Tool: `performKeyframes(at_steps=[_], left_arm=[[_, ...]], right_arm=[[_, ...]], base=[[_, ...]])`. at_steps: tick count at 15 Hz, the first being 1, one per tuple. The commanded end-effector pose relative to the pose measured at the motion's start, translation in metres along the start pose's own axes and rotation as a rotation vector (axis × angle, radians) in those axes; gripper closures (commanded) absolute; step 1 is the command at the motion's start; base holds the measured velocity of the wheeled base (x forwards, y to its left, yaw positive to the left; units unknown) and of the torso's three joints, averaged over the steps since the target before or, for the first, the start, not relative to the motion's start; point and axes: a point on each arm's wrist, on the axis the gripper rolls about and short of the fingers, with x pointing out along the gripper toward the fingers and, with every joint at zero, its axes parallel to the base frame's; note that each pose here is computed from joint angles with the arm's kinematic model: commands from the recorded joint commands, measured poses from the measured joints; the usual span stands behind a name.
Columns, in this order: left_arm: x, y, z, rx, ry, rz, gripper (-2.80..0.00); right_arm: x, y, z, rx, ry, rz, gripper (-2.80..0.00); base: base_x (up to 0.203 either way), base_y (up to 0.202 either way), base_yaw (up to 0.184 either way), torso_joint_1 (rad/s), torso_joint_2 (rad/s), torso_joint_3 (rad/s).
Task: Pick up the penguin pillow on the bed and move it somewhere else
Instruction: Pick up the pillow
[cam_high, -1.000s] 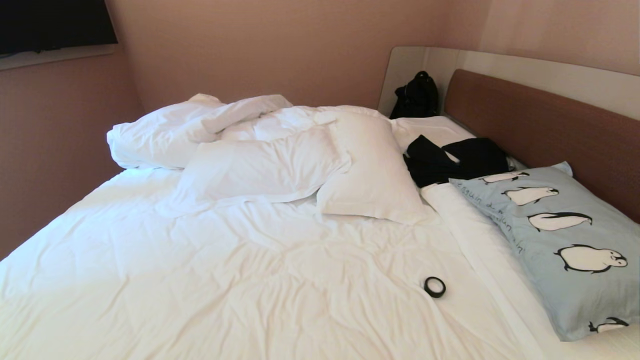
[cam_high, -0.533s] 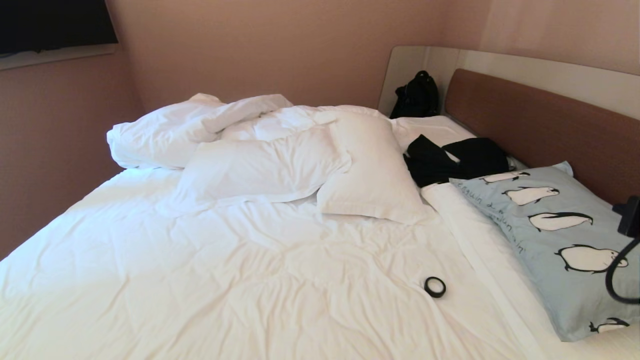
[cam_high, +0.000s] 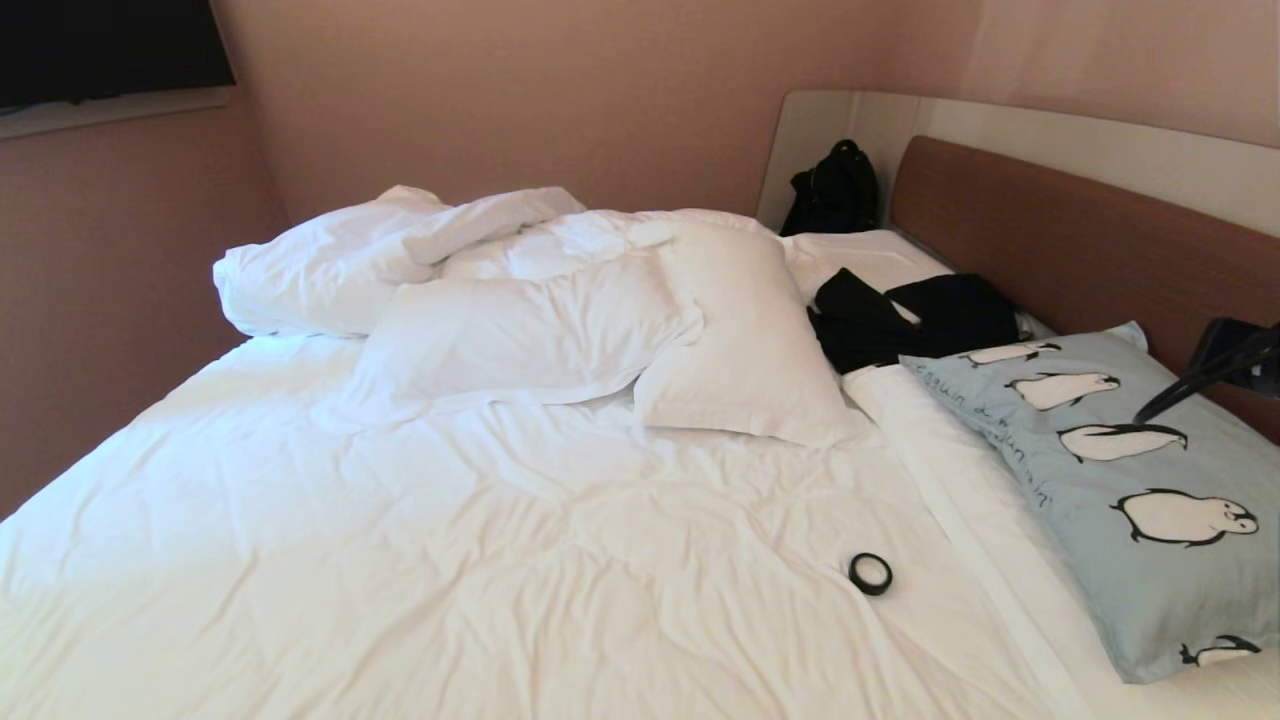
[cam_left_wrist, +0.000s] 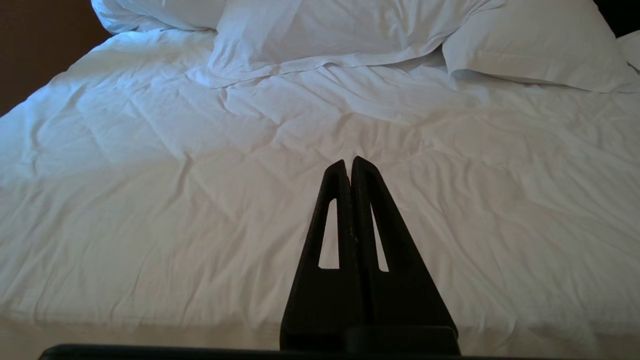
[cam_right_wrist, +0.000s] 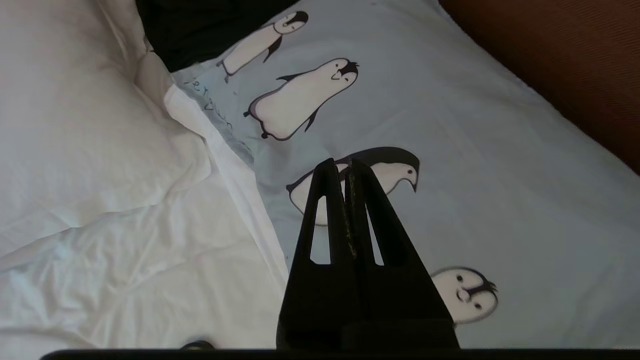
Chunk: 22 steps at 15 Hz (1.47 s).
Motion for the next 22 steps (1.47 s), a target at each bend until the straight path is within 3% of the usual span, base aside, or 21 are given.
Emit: performKeyframes(at_steps=[1, 6, 7, 13, 22], left_arm=[[0.000, 0.000, 0.000, 0.000, 0.001, 0.001, 0.00], [0.000, 0.000, 0.000, 0.000, 0.001, 0.001, 0.00], [0.000, 0.000, 0.000, 0.000, 0.001, 0.001, 0.00], [0.000, 0.000, 0.000, 0.000, 0.001, 0.001, 0.00], [0.000, 0.000, 0.000, 0.000, 0.001, 0.001, 0.00]], right_arm=[[0.037, -0.002, -0.022, -0.007, 0.158, -0.029, 0.00], [0.061, -0.002, -0.030, 0.002, 0.193, -0.019, 0.00], [0.062, -0.009, -0.027, 0.013, 0.188, -0.022, -2.80], [0.070, -0.042, -0.027, 0.021, 0.196, -0.069, -2.80], [0.092, -0.063, -0.057, -0.018, 0.293, -0.041, -2.80]], base=[[0.000, 0.000, 0.000, 0.000, 0.00, 0.000], [0.000, 0.000, 0.000, 0.000, 0.00, 0.000], [0.000, 0.000, 0.000, 0.000, 0.00, 0.000], [0.000, 0.000, 0.000, 0.000, 0.00, 0.000], [0.000, 0.000, 0.000, 0.000, 0.00, 0.000]])
